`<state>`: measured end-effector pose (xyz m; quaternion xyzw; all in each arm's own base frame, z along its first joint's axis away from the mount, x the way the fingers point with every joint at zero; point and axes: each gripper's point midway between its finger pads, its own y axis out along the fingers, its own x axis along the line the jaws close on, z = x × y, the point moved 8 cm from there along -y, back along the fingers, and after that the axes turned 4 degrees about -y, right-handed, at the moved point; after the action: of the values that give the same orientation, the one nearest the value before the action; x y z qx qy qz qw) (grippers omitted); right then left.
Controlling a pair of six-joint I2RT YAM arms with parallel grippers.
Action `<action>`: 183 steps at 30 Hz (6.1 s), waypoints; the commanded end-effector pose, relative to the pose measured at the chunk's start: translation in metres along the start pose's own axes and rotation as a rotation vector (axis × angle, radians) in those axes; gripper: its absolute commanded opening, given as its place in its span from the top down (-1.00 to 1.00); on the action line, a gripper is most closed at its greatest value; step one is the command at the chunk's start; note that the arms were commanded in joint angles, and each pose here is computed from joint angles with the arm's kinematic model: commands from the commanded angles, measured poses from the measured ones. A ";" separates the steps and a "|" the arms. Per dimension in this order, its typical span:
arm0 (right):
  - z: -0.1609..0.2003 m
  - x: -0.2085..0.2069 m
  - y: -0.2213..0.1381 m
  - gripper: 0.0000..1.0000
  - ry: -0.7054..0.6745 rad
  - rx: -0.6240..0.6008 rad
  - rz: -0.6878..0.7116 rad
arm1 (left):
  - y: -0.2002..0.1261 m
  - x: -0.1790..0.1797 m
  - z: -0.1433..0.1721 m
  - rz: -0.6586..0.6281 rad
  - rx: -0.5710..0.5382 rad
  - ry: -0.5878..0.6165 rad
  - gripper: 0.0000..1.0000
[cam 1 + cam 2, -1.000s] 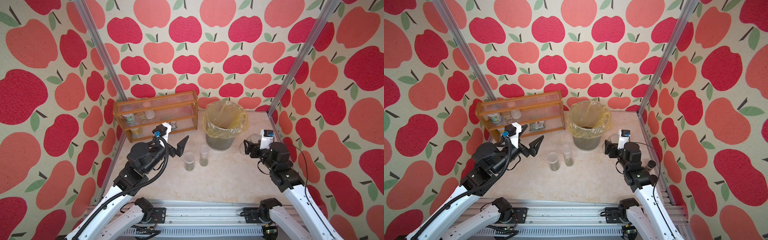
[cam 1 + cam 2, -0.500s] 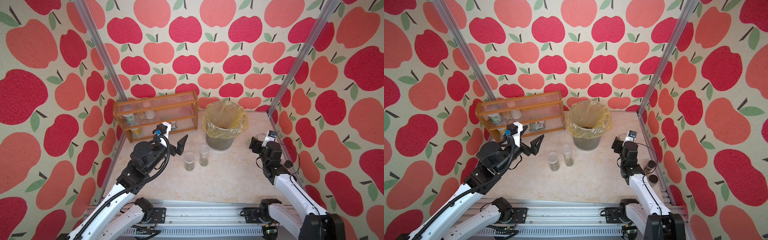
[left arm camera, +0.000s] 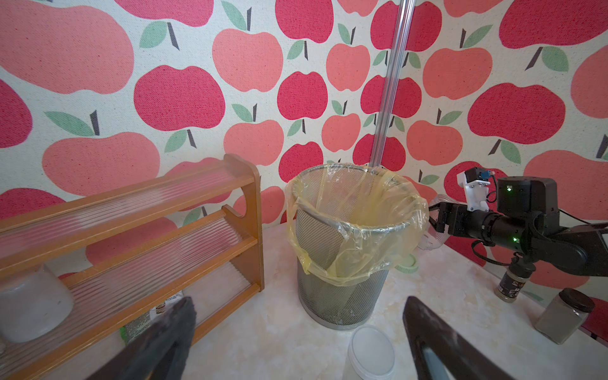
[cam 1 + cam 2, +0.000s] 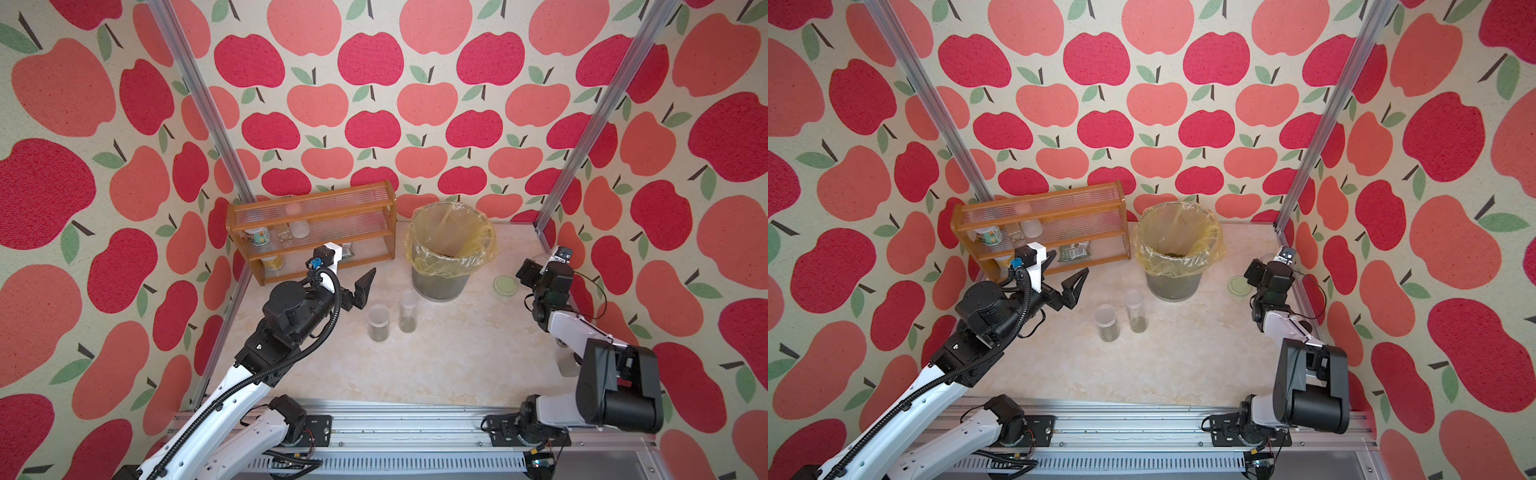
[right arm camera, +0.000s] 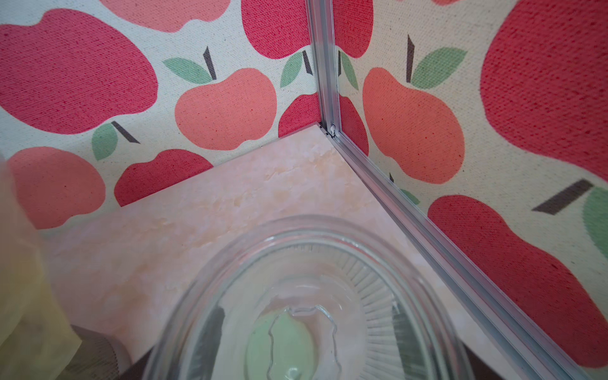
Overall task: Empty moldy mung beans from jars
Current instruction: Place the jar at the center of the board, then pick up the jar from the center of the board.
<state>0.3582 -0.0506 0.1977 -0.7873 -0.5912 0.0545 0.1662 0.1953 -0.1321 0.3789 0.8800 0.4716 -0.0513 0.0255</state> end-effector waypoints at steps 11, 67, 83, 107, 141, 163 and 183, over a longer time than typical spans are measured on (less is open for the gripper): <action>-0.038 0.033 0.077 -0.19 -0.002 -0.011 -0.177 | 0.008 0.006 0.000 -0.032 0.025 -0.012 -0.99; -0.021 0.067 0.009 -0.98 -0.099 0.021 -0.208 | 0.030 0.000 0.006 0.044 0.156 -0.179 -0.99; 0.000 0.071 -0.144 -0.98 -0.138 -0.068 -0.537 | 0.047 -0.036 0.045 0.164 0.512 -0.120 -0.98; 0.024 0.055 -0.235 -0.94 -0.098 -0.096 -0.861 | 0.120 -0.060 0.106 0.021 0.802 -0.073 -0.68; 0.047 0.049 -0.231 -0.92 -0.096 -0.053 -0.835 | 0.143 -0.069 0.145 0.009 0.937 -0.014 -0.68; 0.052 0.044 -0.227 -0.92 -0.083 -0.051 -0.781 | 0.143 -0.067 0.149 0.010 0.953 0.011 -0.34; 0.054 0.044 -0.226 -0.92 -0.069 -0.048 -0.777 | 0.136 -0.064 0.140 0.010 0.923 0.030 0.21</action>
<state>0.1501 0.0567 0.2317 -0.5045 -0.8545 0.0015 0.1234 0.2676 -0.2808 0.2343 0.7983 0.3873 -0.2574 -0.3827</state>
